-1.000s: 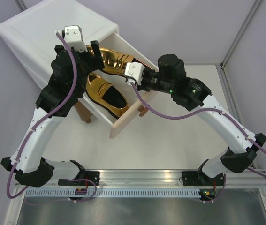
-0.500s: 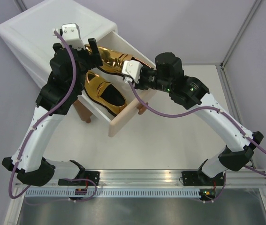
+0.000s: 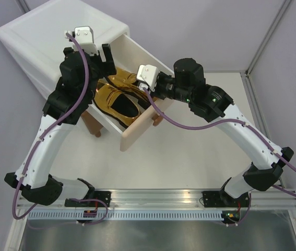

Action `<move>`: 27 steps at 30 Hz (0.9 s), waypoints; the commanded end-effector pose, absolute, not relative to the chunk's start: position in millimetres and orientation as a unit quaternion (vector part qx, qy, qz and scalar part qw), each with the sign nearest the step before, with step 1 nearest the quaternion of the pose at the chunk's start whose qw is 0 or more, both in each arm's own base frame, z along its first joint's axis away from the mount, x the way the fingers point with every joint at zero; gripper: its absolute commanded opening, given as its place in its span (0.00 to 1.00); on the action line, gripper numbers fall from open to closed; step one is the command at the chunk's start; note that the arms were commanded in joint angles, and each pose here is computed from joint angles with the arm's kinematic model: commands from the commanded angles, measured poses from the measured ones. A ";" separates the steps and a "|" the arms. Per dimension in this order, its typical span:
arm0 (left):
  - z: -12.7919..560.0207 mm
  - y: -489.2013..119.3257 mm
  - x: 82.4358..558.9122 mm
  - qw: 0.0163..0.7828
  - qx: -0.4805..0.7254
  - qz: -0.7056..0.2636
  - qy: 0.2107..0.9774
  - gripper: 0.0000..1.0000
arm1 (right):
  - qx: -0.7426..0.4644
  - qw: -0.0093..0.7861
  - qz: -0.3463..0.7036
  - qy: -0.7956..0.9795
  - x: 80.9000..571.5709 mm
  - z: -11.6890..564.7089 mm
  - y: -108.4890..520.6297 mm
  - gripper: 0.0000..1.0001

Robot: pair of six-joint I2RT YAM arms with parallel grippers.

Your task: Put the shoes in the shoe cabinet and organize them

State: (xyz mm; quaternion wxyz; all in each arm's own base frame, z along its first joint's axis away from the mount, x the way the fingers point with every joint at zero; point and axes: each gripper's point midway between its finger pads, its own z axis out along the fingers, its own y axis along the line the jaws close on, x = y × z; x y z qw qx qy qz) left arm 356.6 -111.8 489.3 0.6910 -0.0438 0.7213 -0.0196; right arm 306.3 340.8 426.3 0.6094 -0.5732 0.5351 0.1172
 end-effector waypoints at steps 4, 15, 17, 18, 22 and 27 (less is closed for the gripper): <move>483.4 -128.6 359.2 0.676 0.007 -0.048 0.736 0.91 | -0.514 0.622 0.169 0.567 305.7 431.9 348.1 0.18; 451.1 -173.2 360.6 0.619 0.113 -0.101 0.771 0.89 | -0.283 0.711 0.136 0.629 344.4 466.7 303.2 0.60; 444.3 -177.3 360.4 0.610 0.124 -0.103 0.776 0.89 | -0.235 0.721 0.114 0.642 349.0 470.3 281.5 0.68; 443.3 -178.8 359.6 0.609 0.127 -0.104 0.776 0.90 | -0.215 0.726 0.117 0.642 350.7 474.3 274.6 0.70; 443.8 -180.9 361.2 0.608 0.132 -0.106 0.776 0.91 | -0.176 0.745 0.131 0.630 349.2 489.9 254.1 0.73; 445.6 -183.0 362.8 0.609 0.131 -0.109 0.774 0.92 | -0.177 0.765 0.161 0.598 337.8 522.7 246.6 0.74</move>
